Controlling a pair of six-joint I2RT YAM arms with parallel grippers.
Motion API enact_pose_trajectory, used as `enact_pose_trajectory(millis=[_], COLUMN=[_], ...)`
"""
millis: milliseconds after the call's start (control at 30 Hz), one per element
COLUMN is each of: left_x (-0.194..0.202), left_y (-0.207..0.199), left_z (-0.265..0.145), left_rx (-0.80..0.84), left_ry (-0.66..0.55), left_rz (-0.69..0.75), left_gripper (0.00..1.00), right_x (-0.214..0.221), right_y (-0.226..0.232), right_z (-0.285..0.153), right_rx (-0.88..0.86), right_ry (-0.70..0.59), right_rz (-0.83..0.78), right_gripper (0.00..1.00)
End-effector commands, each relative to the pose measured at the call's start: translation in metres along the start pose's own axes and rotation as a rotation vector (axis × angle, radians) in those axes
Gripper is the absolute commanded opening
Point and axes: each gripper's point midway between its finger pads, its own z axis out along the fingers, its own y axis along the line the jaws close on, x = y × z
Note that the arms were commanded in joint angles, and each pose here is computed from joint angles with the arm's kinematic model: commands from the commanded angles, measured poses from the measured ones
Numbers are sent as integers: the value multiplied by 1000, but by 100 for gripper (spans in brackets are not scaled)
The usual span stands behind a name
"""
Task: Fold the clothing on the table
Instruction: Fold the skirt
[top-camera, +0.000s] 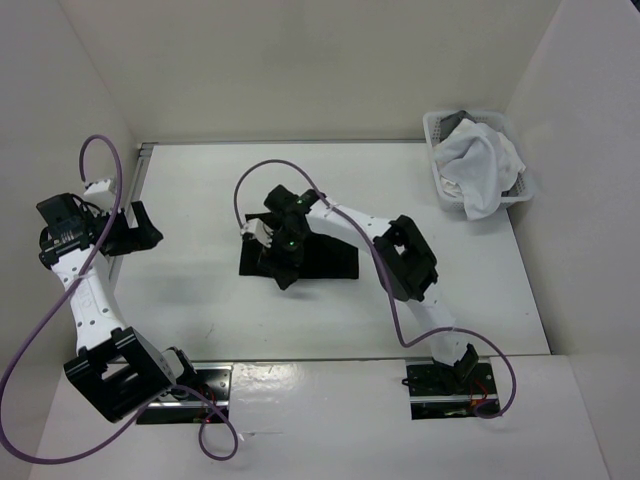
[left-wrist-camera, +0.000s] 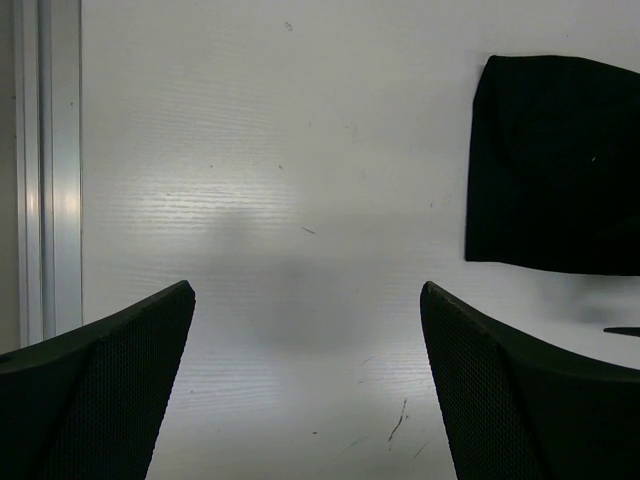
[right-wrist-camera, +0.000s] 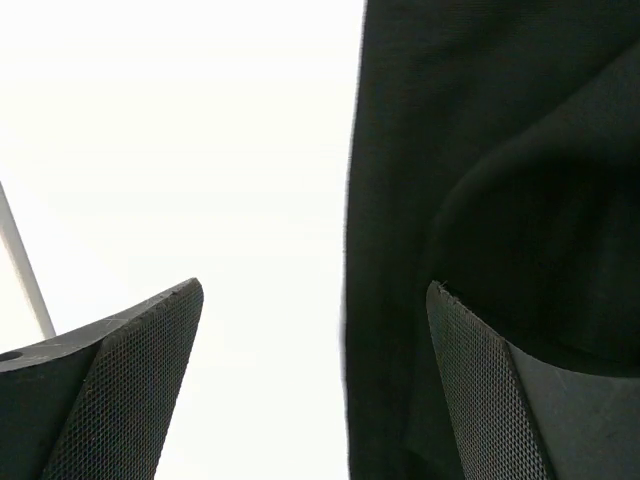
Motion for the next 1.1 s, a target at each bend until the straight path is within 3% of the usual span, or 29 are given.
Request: enact_pose_trajectory(millis=[0, 333, 467, 733, 1067], left_x=[-7, -6, -7, -8, -10], left_y=[-6, -9, -12, -13, -14], left_z=[-5, -5, -7, -7, -11], left_rx=[27, 47, 54, 63, 50], left_ry=[-38, -35, -45, -47, -60], left_rz=[28, 32, 37, 37, 47], left_gripper=[99, 99, 99, 99, 99], right_x=[0, 15, -11, -72, -72], right_y=[24, 66, 67, 22, -20], right_z=[-9, -16, -50, -105, -48], right_rx=[-52, -139, -39, 240, 234], right_ry=[11, 86, 9, -217, -191], right_rz=[-37, -97, -117, -85, -41], right_gripper=[96, 95, 95, 96, 98])
